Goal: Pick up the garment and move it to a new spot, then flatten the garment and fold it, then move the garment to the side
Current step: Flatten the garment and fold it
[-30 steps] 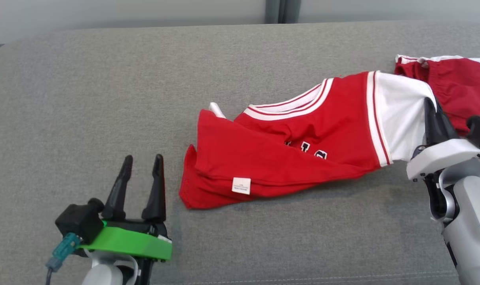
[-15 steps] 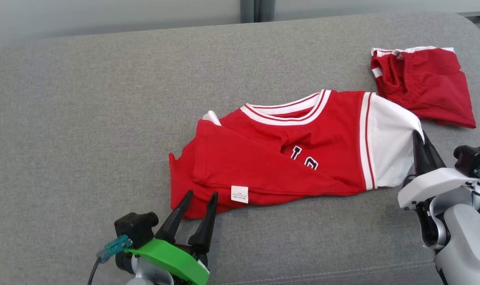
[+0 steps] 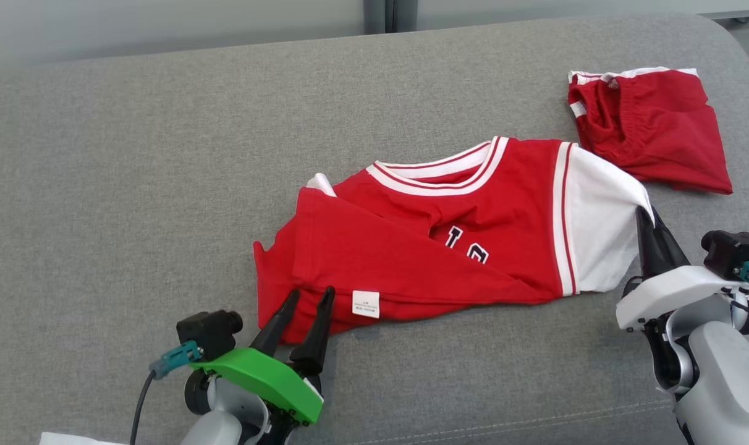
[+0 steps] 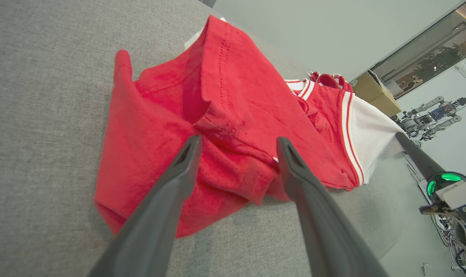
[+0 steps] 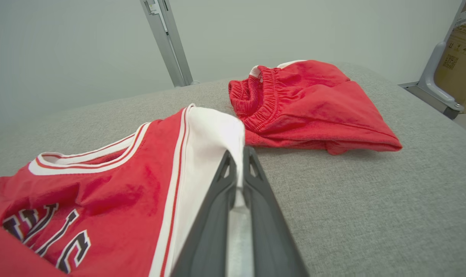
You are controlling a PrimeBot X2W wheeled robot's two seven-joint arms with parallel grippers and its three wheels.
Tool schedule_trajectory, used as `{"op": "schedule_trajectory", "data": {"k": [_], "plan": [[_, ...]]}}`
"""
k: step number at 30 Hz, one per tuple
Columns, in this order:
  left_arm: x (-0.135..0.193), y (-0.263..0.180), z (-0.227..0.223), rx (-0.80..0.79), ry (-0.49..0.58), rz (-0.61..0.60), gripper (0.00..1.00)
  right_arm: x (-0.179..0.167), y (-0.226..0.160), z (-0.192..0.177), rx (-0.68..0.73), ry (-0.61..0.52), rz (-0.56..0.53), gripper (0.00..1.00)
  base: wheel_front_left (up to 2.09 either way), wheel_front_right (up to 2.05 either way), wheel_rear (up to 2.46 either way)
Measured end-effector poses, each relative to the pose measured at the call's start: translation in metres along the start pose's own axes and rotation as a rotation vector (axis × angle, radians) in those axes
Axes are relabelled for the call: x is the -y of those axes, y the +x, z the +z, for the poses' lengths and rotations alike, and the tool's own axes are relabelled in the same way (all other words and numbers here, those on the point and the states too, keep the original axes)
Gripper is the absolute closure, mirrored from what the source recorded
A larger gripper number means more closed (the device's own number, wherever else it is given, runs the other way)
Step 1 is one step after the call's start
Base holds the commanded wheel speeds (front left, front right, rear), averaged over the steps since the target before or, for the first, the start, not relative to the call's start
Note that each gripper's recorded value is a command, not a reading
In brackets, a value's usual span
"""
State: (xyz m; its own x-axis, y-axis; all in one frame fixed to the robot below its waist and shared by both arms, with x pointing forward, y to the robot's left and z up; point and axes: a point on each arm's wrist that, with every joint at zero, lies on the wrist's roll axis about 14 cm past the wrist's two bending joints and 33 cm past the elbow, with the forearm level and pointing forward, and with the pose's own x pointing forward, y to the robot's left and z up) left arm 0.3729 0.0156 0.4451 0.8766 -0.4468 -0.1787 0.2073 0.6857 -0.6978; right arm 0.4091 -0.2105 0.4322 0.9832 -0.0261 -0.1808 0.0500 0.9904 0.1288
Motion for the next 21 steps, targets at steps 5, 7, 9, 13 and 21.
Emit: {"op": "schedule_trajectory", "data": {"k": [5,7,9,13,21], "plan": [[-0.007,0.006,-0.003,-0.022,-0.033,0.034,0.0,-0.001,-0.006,-0.003,-0.007,0.004,0.004,1.0,0.0,0.0,0.0],[-0.006,0.009,-0.003,-0.026,-0.035,0.03,0.0,0.001,-0.008,-0.003,-0.007,0.005,-0.001,1.0,0.0,0.0,0.0],[-0.004,0.013,-0.001,-0.025,-0.037,0.027,0.0,0.002,-0.008,-0.003,-0.006,0.004,-0.005,1.0,0.0,0.0,0.0],[-0.002,0.017,-0.004,-0.041,-0.028,0.022,0.07,0.004,-0.009,-0.003,-0.005,0.005,-0.008,1.0,0.0,0.0,0.0],[0.009,0.028,0.006,-0.003,-0.002,-0.012,0.93,0.006,-0.011,-0.003,-0.005,0.006,-0.015,1.0,0.0,0.0,0.0]]}}
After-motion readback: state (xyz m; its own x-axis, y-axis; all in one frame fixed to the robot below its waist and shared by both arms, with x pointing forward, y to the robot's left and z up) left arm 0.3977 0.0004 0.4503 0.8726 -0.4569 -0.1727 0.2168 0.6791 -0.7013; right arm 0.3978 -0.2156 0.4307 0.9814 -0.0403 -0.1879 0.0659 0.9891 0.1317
